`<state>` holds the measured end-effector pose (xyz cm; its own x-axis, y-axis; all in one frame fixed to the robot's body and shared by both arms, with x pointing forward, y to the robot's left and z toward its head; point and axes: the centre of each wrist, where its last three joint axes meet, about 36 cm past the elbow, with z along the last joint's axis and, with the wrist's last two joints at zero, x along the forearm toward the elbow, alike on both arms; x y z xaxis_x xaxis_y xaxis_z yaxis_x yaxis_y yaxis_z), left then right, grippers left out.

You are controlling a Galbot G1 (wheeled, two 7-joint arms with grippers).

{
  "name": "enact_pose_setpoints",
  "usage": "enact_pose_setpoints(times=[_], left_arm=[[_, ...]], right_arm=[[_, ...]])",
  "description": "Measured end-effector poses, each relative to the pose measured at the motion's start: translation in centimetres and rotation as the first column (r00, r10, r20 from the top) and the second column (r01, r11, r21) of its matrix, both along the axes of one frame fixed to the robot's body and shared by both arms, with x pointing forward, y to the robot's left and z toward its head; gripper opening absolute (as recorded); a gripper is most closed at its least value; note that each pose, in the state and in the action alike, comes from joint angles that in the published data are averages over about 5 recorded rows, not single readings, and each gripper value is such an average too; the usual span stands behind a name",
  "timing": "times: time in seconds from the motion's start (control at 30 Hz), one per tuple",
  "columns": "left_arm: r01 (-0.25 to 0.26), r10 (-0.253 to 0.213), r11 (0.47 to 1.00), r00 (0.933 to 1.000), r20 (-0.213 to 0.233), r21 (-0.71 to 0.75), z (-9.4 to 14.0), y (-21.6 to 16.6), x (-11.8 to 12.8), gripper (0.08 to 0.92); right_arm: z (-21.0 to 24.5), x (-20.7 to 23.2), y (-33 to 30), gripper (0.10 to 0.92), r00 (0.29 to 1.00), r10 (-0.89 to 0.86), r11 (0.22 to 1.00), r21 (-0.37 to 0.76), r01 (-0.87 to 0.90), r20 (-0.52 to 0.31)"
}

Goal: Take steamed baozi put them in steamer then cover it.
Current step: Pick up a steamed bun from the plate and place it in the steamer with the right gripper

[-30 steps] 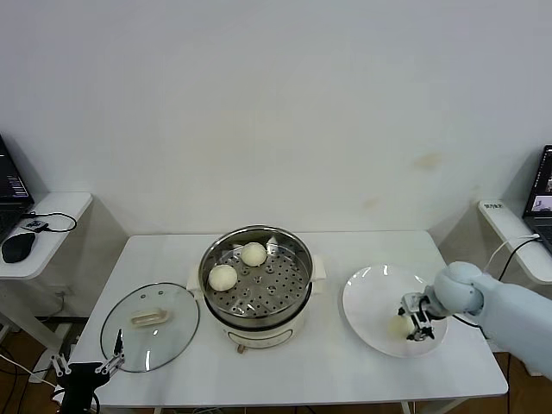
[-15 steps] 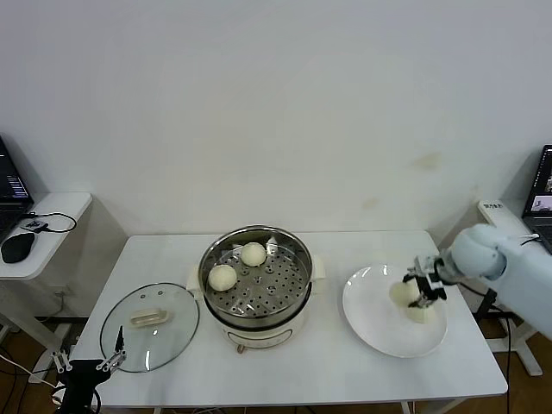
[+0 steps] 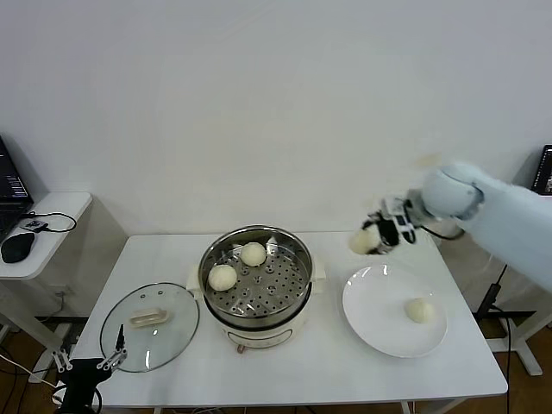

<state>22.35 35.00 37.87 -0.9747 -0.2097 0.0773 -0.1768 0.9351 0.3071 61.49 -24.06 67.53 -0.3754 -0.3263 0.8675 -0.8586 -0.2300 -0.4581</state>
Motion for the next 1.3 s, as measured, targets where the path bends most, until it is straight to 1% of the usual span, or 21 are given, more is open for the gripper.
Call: enact_pose_setpoints(times=[0.13,0.33,0.5,0.7,0.87,1.0,1.13,1.3], left_arm=[[-0.006,0.006,1.000,1.0000,-0.001,0.001,0.1,0.1,-0.2,0.823],[-0.013,0.013,1.000,0.9999,0.002,0.002,0.3,0.1,-0.5,0.823],[-0.020,0.020,1.000,0.9998,0.007,0.003,0.7,0.3,-0.7,0.823],[-0.026,0.027,1.000,0.9995,0.016,-0.003,1.0,0.3,-0.9,0.823],[-0.028,0.028,1.000,0.9994,0.020,-0.007,1.1,0.3,-1.0,0.823],[-0.030,0.030,1.000,0.9993,0.023,-0.009,1.1,0.3,-0.9,0.823],[-0.032,0.032,0.999,0.9992,0.023,-0.011,0.9,0.3,-0.9,0.823],[-0.035,0.035,0.999,0.9992,0.021,-0.015,0.7,0.3,-0.8,0.823]], right_arm=[[0.4,0.3,4.2,0.609,0.995,0.099,0.995,0.011,-0.099,0.005],[-0.8,0.2,10.1,0.611,0.963,0.268,0.963,-0.006,-0.268,-0.010],[-2.6,-0.1,14.3,0.611,0.913,0.405,0.913,-0.034,-0.407,-0.039],[-4.5,-1.1,18.5,0.611,0.828,0.555,0.825,-0.076,-0.560,-0.078],[-5.8,-1.9,20.8,0.611,0.754,0.648,0.743,-0.125,-0.657,-0.113],[-6.6,-2.2,21.7,0.611,0.707,0.694,0.687,-0.170,-0.706,-0.134],[-7.3,-2.4,22.3,0.611,0.673,0.725,0.643,-0.205,-0.738,-0.146],[-8.2,-3.0,23.0,0.611,0.642,0.750,0.607,-0.222,-0.763,-0.159]])
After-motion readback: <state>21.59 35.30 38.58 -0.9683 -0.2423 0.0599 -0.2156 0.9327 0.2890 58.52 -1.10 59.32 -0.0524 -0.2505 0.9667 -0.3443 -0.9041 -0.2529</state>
